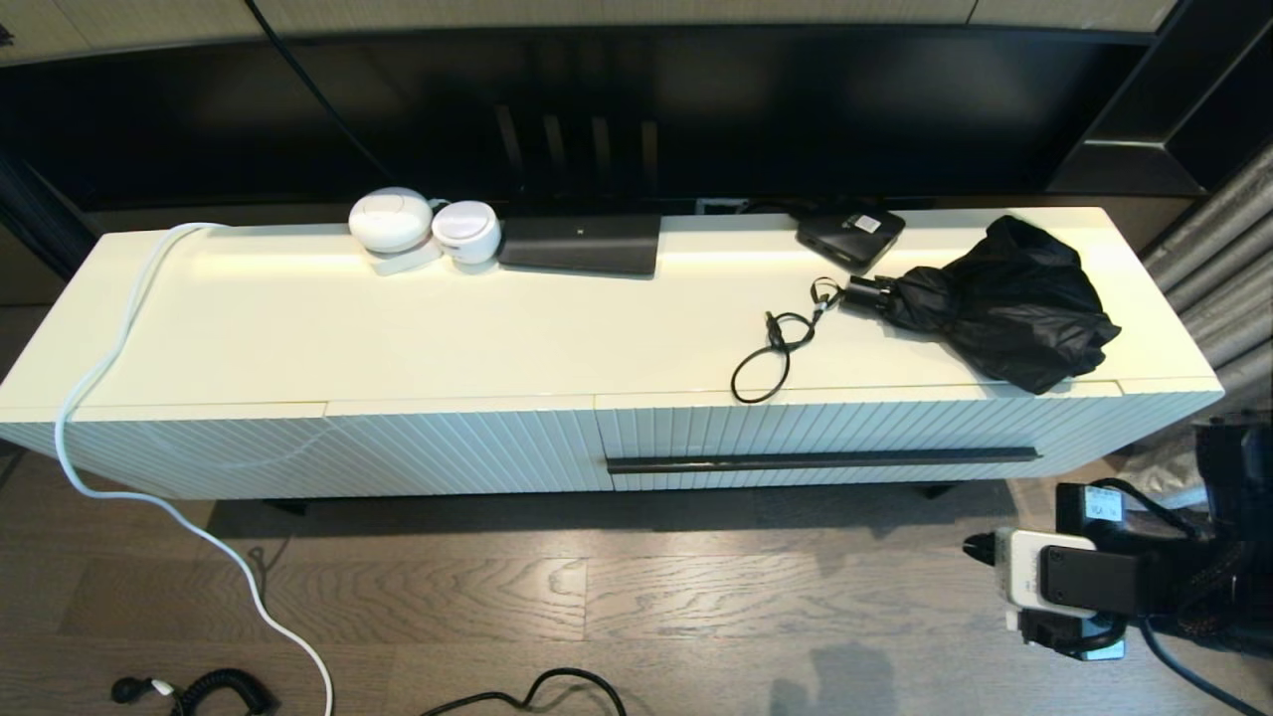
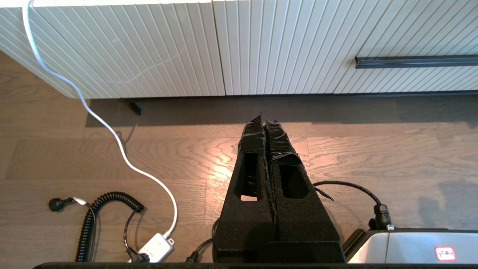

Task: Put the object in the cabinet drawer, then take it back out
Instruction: Open the drawer

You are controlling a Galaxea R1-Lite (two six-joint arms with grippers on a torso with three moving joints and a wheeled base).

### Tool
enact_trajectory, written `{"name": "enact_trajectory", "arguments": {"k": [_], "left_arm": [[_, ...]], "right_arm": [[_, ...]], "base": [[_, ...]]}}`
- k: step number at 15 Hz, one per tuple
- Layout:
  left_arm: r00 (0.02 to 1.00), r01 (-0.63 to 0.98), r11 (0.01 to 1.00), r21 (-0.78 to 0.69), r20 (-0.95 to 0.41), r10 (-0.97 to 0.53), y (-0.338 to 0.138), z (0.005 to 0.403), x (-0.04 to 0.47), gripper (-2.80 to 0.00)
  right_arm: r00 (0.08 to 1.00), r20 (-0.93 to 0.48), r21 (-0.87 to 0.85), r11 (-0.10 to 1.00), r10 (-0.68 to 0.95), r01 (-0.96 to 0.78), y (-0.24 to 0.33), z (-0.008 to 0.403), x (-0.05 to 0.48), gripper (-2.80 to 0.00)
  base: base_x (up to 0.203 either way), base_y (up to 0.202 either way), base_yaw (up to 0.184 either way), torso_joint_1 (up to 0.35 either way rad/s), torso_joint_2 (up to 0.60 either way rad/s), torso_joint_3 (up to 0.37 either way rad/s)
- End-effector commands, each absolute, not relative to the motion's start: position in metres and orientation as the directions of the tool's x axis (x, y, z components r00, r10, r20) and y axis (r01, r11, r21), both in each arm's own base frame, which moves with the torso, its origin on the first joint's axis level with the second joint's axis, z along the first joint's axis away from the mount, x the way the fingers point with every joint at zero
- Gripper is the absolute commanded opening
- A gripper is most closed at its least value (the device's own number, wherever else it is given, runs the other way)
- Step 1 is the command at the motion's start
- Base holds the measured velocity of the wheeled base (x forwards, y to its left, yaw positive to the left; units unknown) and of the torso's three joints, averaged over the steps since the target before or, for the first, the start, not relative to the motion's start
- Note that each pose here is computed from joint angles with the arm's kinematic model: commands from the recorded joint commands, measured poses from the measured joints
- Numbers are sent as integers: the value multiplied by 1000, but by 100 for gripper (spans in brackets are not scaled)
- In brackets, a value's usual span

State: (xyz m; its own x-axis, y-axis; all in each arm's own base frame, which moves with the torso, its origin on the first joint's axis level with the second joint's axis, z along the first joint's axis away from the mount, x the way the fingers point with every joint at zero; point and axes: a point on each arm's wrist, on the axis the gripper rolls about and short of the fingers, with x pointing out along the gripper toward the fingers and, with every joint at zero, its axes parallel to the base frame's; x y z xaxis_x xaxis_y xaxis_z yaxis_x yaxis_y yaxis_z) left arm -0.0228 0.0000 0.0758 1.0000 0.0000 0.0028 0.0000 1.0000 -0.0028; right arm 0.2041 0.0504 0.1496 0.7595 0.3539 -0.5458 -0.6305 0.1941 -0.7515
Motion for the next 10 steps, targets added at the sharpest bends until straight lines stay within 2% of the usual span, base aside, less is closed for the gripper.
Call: {"name": "enact_trajectory", "arguments": {"k": [1, 5, 10], "left_arm": [[1000, 0, 1000, -3, 3, 0, 0, 76, -23, -280], [1000, 0, 1000, -3, 3, 0, 0, 76, -23, -280], [1000, 0, 1000, -3, 3, 0, 0, 76, -23, -280]], "right_arm": [[723, -585, -726, 160, 367, -669, 58, 130, 214, -280], [694, -614, -709, 124, 376, -695, 68, 115, 230, -280], [710, -598, -754, 38, 372, -655, 74, 92, 259, -280]], "base": [[0, 0, 0, 0, 0, 0], [0, 0, 0, 0, 0, 0], [0, 0, 0, 0, 0, 0]]}}
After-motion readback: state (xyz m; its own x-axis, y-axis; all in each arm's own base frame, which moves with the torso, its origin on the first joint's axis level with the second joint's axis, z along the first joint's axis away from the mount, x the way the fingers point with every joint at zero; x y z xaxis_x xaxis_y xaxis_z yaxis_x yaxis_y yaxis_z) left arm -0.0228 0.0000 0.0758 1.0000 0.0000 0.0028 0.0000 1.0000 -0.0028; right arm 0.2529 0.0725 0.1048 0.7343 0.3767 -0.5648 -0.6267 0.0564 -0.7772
